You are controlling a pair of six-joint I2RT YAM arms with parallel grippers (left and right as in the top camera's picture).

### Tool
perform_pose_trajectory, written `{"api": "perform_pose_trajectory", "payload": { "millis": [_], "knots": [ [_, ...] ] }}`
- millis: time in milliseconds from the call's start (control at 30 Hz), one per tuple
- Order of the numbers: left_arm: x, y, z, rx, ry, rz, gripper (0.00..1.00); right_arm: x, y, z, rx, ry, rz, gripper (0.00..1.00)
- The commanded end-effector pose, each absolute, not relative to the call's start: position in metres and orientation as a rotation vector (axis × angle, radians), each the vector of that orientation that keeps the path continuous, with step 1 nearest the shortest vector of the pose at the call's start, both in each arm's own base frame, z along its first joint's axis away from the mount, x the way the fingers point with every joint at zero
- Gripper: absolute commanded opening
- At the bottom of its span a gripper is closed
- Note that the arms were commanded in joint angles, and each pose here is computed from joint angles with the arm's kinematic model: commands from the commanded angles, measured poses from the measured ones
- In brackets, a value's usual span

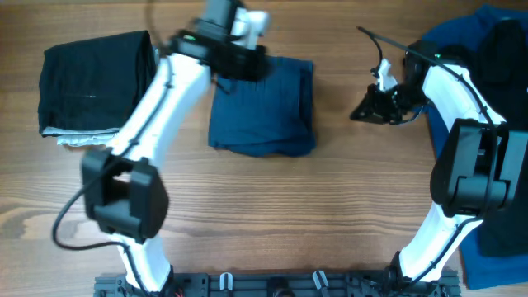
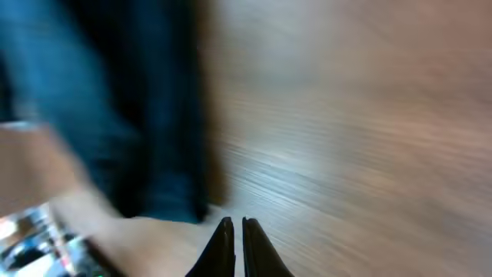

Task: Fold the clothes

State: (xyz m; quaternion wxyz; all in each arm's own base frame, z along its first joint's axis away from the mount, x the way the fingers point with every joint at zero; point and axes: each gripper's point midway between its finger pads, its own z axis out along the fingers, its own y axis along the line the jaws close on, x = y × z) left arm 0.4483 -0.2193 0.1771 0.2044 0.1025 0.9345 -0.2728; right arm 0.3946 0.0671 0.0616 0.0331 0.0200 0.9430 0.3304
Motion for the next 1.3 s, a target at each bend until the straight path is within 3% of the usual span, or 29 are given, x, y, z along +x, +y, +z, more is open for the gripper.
{"api": "perform_pose_trajectory", "payload": {
  "millis": [0,167,400,633,833,1033,1133,1267],
  "knots": [
    [0.448,-0.167,0.163,0.109,2.722,-0.631,0.04,0.422,0.113,0.121,-0.176,2.552,1.377,0.04],
    [0.425,-0.162,0.107,0.063,2.900,-0.625,0.04,0.446,0.173,0.123,-0.362,2.451,1.320,0.04],
    [0.408,-0.183,0.061,0.072,2.937,-0.845,0.04,0.481,0.232,0.100,-0.512,2.426,0.784,0.04],
    [0.383,-0.179,0.018,0.059,2.991,-0.842,0.04,0.509,0.234,0.087,-0.494,2.361,0.601,0.04],
    [0.371,-0.181,0.006,0.071,3.012,-0.841,0.04,0.514,0.223,0.027,-0.458,2.455,0.542,0.04],
    [0.370,-0.191,0.005,0.123,3.005,-0.821,0.04,0.534,0.167,-0.045,-0.298,2.540,0.183,0.04],
    [0.367,-0.193,0.002,0.153,3.014,-0.761,0.04,0.539,0.166,-0.033,-0.289,2.513,0.187,0.04],
    [0.376,-0.200,0.028,0.188,2.944,-0.773,0.04,0.552,0.174,0.043,-0.313,2.376,0.225,0.04]
  ]
}}
